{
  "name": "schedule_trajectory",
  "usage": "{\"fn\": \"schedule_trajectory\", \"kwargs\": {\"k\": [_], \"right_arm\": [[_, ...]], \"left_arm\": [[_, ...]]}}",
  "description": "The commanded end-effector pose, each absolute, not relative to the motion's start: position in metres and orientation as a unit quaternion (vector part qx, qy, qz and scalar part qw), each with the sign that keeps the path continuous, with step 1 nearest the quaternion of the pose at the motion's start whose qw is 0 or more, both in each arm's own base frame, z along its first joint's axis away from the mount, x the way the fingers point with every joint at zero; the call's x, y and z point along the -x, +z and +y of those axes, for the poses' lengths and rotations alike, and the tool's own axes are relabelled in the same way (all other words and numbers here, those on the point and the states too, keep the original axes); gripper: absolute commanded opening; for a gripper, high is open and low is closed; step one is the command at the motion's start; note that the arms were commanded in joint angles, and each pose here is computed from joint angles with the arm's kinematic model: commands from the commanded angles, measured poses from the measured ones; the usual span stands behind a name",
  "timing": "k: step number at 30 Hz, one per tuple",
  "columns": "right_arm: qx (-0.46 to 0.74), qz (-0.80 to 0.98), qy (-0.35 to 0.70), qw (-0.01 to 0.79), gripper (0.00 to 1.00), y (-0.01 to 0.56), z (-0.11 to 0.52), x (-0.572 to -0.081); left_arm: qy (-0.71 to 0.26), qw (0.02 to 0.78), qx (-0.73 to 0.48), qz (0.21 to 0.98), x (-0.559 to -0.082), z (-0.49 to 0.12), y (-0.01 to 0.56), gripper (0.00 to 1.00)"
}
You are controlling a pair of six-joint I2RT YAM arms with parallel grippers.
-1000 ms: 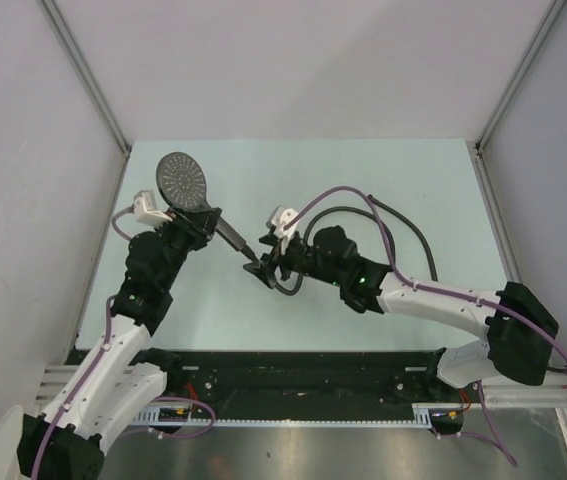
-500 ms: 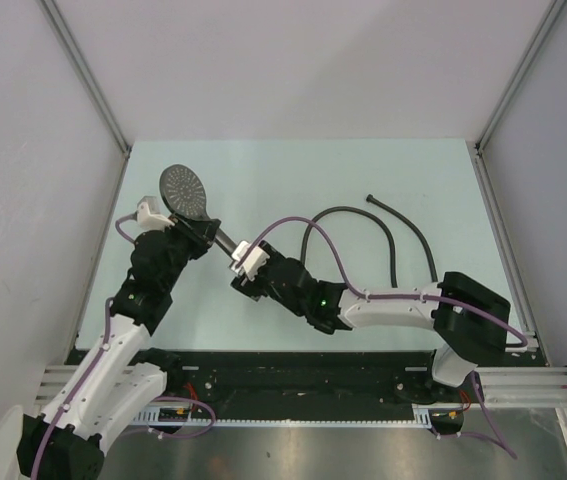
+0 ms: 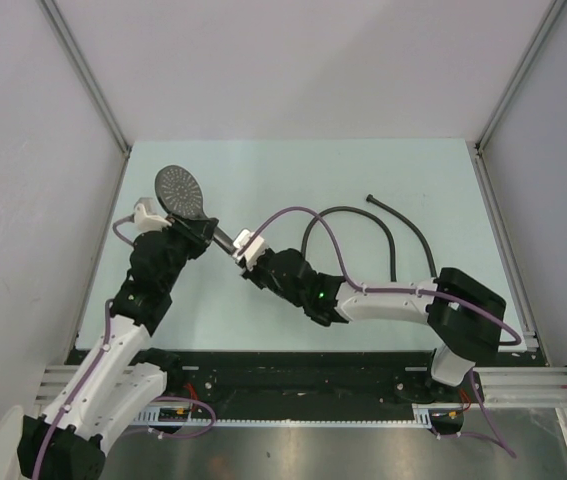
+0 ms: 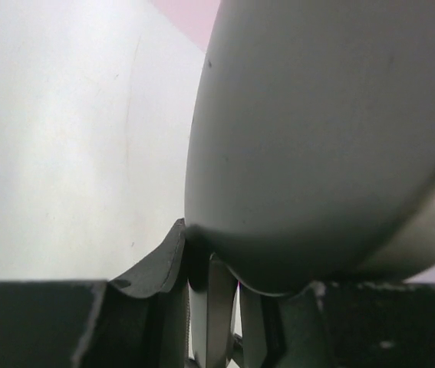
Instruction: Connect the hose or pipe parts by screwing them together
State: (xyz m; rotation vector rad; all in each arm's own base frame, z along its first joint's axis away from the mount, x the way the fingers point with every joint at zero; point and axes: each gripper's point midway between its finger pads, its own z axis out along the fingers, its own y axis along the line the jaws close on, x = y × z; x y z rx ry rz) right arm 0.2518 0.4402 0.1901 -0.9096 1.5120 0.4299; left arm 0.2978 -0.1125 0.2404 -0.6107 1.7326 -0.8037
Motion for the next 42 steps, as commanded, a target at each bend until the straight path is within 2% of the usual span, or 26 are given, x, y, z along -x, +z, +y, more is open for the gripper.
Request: {"fn": "schedule_trajectory", "kwargs": {"k": [1, 3, 5, 6, 7, 10, 16, 18, 21, 22, 24, 25, 28, 29, 31, 35, 42], "right_arm": [[0.365, 0.645, 0.291, 0.605, 0.00, 0.233, 0.442, -0.262], [0.392, 0.623, 0.352, 0.579, 0.00, 0.243, 0.445, -0.251], [0.381, 0.618, 0.402, 0.558, 0.00, 0.253, 0.435, -0.261], [0.406, 0.589, 0.460, 0.526, 0.00, 0.260, 0.439, -0.243], [0.385, 0.597, 0.488, 0.508, 0.00, 0.263, 0.428, -0.255], [0.395, 0.562, 0.579, 0.439, 0.00, 0.275, 0.418, -0.240], [0.421, 0.508, 0.656, 0.367, 0.00, 0.289, 0.393, -0.229], [0.420, 0.517, 0.647, 0.371, 0.00, 0.285, 0.391, -0.232], [0.415, 0.543, 0.618, 0.389, 0.07, 0.279, 0.390, -0.240], [0.416, 0.545, 0.611, 0.396, 0.17, 0.281, 0.388, -0.241], [0.410, 0.570, 0.582, 0.411, 0.30, 0.272, 0.386, -0.250], [0.410, 0.579, 0.569, 0.417, 0.40, 0.269, 0.385, -0.253], [0.392, 0.624, 0.502, 0.452, 0.58, 0.258, 0.378, -0.269], [0.371, 0.651, 0.470, 0.467, 0.62, 0.255, 0.371, -0.279], [0.374, 0.661, 0.433, 0.486, 0.66, 0.251, 0.370, -0.283], [0.384, 0.686, 0.308, 0.537, 0.67, 0.237, 0.371, -0.286], [0.410, 0.670, 0.226, 0.576, 0.67, 0.226, 0.396, -0.264]], "left_arm": [[-0.425, 0.589, 0.181, 0.663, -0.286, -0.134, 0.280, 0.00], [-0.461, 0.628, 0.146, 0.610, -0.279, -0.138, 0.302, 0.00], [-0.484, 0.627, 0.103, 0.602, -0.271, -0.151, 0.290, 0.00], [-0.497, 0.641, 0.080, 0.579, -0.267, -0.154, 0.301, 0.00], [-0.500, 0.639, 0.070, 0.580, -0.265, -0.157, 0.297, 0.00], [-0.512, 0.646, 0.033, 0.565, -0.258, -0.165, 0.301, 0.00], [-0.522, 0.628, -0.027, 0.577, -0.258, -0.183, 0.296, 0.00], [-0.530, 0.624, -0.028, 0.574, -0.257, -0.185, 0.298, 0.00], [-0.526, 0.631, -0.008, 0.570, -0.262, -0.180, 0.300, 0.01], [-0.522, 0.638, -0.004, 0.567, -0.264, -0.178, 0.304, 0.00], [-0.514, 0.632, 0.013, 0.581, -0.271, -0.176, 0.299, 0.00], [-0.504, 0.636, 0.029, 0.584, -0.278, -0.172, 0.302, 0.00], [-0.487, 0.627, 0.046, 0.606, -0.288, -0.170, 0.294, 0.00], [-0.480, 0.621, 0.057, 0.617, -0.292, -0.169, 0.289, 0.00], [-0.474, 0.619, 0.070, 0.622, -0.296, -0.166, 0.292, 0.01], [-0.442, 0.607, 0.110, 0.651, -0.307, -0.157, 0.282, 0.01], [-0.389, 0.601, 0.165, 0.679, -0.318, -0.138, 0.280, 0.00]]}}
